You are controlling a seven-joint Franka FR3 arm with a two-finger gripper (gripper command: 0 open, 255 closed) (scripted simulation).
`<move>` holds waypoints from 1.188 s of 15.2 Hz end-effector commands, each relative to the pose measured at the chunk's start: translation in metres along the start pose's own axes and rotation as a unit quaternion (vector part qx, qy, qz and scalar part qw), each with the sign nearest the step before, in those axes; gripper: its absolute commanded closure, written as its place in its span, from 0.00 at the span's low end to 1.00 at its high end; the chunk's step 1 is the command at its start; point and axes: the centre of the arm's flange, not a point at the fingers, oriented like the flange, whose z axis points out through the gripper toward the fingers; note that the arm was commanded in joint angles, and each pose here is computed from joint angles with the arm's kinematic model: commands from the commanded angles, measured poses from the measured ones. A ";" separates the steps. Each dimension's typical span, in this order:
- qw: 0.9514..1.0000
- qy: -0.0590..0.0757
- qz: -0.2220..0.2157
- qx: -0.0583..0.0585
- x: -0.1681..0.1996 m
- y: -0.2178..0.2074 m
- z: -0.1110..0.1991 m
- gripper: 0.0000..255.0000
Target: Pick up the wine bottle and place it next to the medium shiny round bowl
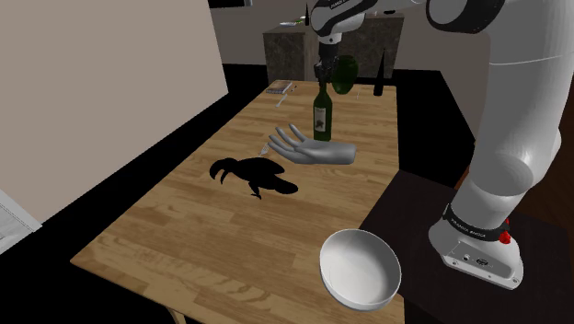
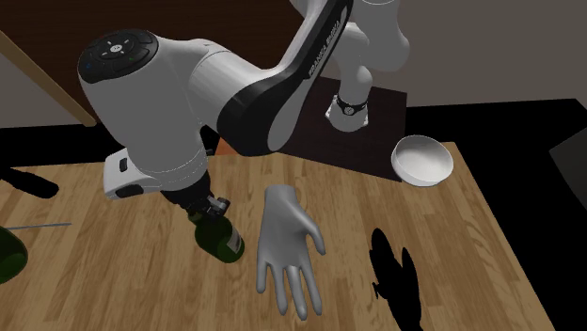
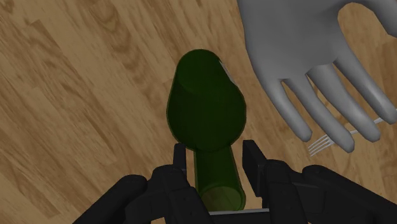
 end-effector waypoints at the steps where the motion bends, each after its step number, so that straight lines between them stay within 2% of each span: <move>1: 1.000 0.000 0.000 0.000 0.000 0.000 0.001 1.00; 18: 1.000 0.000 0.000 0.000 0.010 0.004 -0.088 1.00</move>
